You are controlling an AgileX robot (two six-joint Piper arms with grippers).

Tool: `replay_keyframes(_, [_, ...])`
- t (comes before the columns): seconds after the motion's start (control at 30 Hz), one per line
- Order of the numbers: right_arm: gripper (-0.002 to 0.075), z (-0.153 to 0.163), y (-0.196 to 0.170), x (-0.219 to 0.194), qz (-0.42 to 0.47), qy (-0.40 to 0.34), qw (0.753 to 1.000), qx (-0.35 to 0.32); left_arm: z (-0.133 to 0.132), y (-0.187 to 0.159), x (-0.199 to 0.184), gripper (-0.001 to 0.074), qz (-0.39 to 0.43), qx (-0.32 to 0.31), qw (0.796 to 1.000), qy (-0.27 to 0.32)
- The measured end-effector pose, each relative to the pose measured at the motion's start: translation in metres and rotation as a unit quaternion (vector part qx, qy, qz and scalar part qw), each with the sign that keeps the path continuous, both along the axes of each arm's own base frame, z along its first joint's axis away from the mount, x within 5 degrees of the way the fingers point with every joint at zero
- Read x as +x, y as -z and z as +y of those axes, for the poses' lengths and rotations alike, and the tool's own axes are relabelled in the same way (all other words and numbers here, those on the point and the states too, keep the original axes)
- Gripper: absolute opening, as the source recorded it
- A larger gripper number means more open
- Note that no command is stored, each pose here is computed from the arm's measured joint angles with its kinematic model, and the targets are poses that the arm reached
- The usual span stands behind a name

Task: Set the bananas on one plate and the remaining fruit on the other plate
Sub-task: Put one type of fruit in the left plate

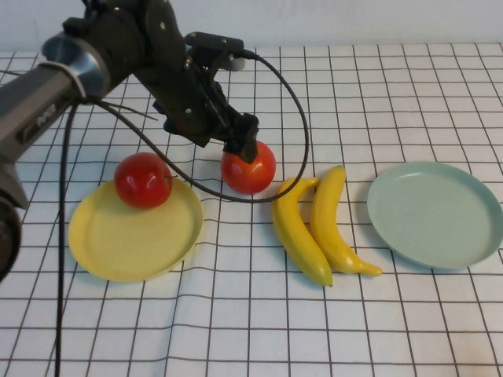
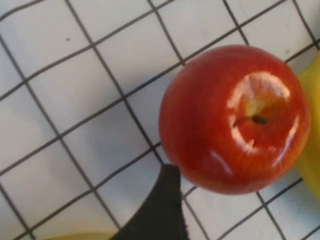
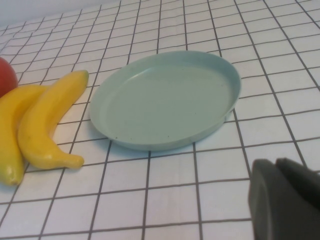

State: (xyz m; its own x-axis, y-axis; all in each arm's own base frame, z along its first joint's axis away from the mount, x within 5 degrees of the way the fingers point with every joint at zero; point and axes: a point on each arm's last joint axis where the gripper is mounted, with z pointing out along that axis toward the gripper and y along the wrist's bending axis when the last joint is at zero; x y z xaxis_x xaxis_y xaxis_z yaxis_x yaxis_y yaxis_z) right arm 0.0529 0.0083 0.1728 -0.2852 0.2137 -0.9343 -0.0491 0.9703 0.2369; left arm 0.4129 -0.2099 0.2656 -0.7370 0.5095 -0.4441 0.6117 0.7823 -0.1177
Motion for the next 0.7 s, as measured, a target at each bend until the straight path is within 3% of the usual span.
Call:
replay_keyframes(0.27, [-0.0015,0.000,0.000,0.000,0.000,0.000,1.000,0.000,-0.029,0.006,0.010,0.0668,-0.008,-0.005,1.000,0.025])
replay_keyframes(0.7, [-0.0015,0.000,0.000,0.000,0.000,0.000,1.000,0.000,-0.031,0.037,0.019,0.0668,0.004,0.026,0.999,0.027])
